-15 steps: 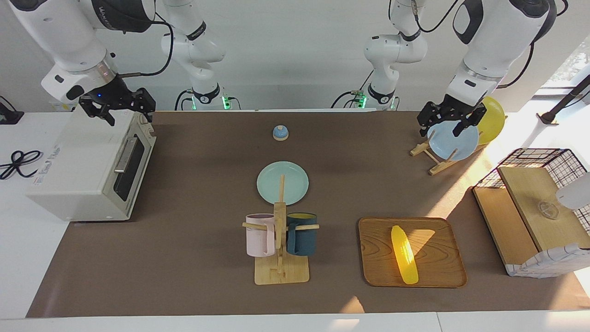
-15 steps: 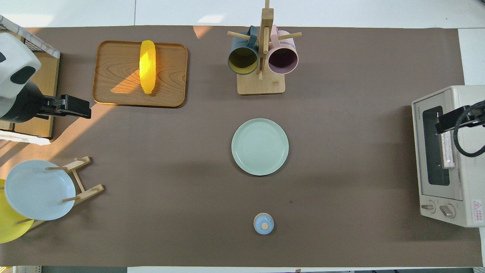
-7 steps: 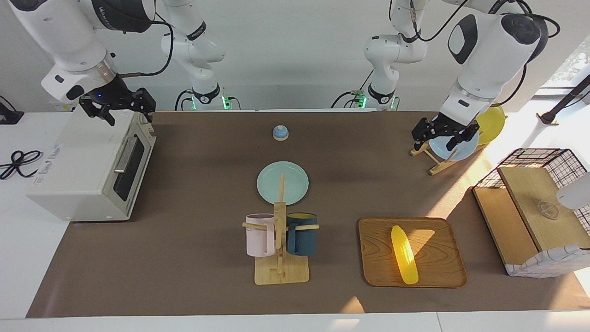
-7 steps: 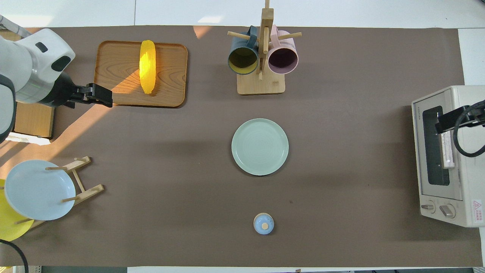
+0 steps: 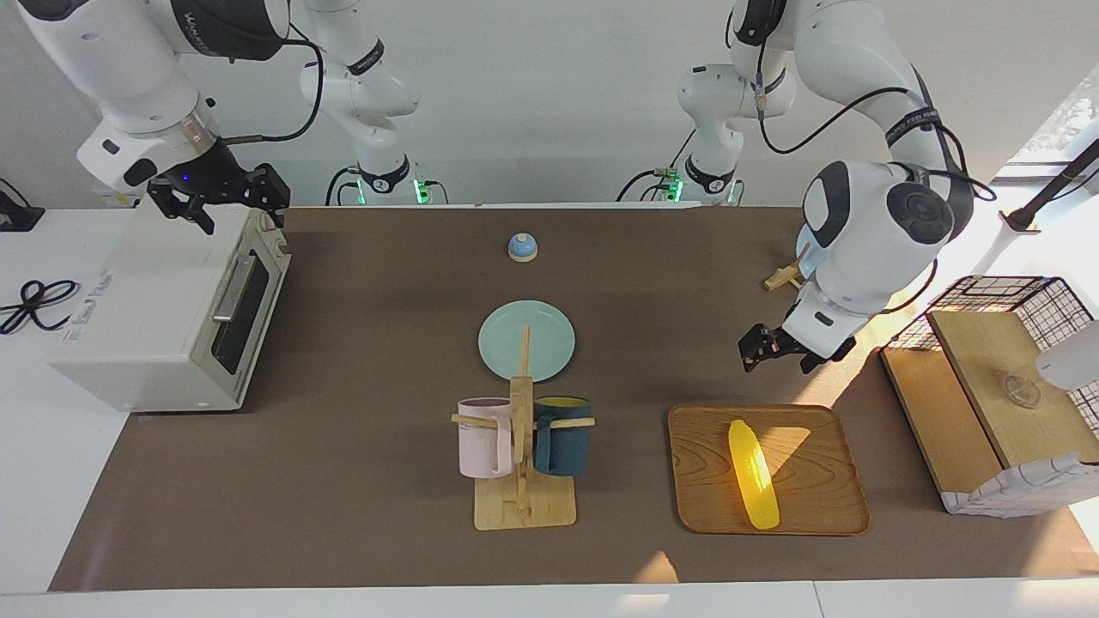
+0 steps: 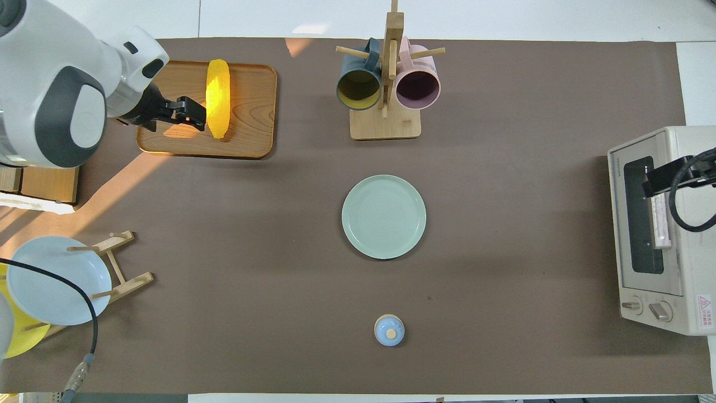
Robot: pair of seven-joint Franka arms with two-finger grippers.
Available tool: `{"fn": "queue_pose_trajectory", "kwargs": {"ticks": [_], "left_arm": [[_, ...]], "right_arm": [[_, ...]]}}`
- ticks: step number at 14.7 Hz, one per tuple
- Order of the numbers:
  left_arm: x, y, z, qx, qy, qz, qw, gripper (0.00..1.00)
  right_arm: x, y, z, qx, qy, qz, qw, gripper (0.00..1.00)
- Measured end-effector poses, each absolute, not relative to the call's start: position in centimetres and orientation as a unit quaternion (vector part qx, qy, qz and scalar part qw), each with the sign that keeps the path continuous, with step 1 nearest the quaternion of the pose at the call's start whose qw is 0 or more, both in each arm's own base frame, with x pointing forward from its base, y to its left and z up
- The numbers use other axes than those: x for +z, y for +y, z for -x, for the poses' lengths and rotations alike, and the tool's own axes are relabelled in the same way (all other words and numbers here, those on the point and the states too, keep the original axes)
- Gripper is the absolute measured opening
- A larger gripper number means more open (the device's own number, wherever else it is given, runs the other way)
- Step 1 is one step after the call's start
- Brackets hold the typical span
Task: Put corn in oven
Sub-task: 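Lower the left gripper onto the yellow corn and grasp it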
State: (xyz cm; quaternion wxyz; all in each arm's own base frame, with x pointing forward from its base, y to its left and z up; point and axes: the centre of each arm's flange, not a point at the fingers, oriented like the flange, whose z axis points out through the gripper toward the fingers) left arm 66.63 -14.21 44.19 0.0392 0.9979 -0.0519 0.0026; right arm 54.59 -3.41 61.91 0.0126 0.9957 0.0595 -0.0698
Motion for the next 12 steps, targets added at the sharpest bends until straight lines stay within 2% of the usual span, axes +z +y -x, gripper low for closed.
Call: {"fn": "queue_pose_trajectory", "kwargs": {"ticks": [6, 12], "left_arm": [[37.2, -17.2, -71.9, 0.026, -0.061, -0.997, 0.048, 1.00], [34.8, -16.6, -73.9, 0.056, -0.056, -0.996, 0.045, 1.00]], "right_arm": [[61.9, -3.4, -54.6, -0.070, 0.060, -0.996, 0.013, 1.00], [61.9, -3.4, -54.6, -0.070, 0.060, -0.996, 0.013, 1.00]]}}
